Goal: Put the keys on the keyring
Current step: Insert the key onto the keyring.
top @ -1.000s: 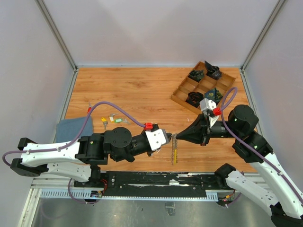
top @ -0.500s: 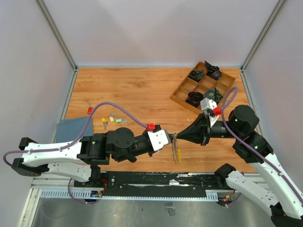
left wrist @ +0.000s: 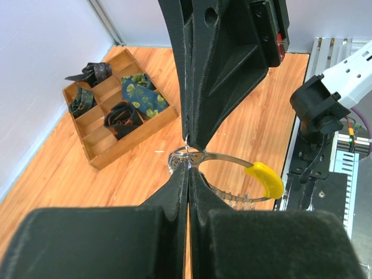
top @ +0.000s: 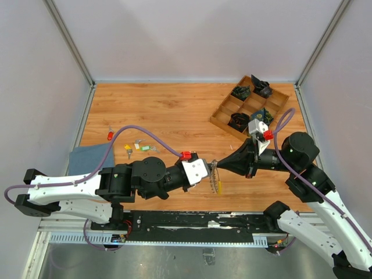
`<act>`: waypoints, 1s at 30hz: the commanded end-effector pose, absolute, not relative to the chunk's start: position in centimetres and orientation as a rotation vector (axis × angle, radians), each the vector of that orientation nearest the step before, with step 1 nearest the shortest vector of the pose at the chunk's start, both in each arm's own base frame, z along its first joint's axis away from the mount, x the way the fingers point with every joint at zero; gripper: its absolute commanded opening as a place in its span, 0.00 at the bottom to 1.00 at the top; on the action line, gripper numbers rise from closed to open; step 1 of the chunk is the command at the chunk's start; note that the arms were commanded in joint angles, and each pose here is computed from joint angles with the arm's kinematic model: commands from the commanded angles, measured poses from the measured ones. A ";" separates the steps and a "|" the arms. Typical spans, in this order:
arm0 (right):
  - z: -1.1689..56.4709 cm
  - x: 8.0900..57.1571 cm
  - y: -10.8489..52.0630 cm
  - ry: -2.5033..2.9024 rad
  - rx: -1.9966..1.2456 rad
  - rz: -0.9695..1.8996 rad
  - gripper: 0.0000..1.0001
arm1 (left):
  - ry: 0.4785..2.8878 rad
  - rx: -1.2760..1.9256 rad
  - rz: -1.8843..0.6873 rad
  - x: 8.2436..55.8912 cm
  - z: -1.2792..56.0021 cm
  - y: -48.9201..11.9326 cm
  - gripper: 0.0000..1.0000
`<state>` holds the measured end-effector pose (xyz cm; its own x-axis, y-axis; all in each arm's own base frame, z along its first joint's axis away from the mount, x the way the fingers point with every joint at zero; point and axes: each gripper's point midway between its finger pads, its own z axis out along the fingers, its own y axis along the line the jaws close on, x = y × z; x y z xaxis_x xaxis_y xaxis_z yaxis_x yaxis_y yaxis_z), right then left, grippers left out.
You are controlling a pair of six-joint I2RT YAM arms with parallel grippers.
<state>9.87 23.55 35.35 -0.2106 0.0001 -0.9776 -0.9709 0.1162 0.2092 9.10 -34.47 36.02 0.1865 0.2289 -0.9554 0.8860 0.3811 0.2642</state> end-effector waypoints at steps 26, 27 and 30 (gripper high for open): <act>38.4 12.1 23.4 1.316 -0.738 1.302 0.01 | 1.343 1.013 -0.634 9.9 36.6 -34.7 0.07; 38.5 12.1 23.4 1.312 -0.731 1.302 0.01 | 1.341 1.008 -0.639 9.9 36.7 -34.7 0.09; 38.7 12.1 23.3 1.296 -0.721 1.306 0.01 | 1.328 0.996 -0.668 9.7 37.1 -34.6 0.18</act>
<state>11.61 23.74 36.55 -0.2686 0.1846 -0.9454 -0.9347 0.1870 0.3021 10.11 -34.44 36.16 0.1700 0.2014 -0.9647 0.8577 0.4518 0.2454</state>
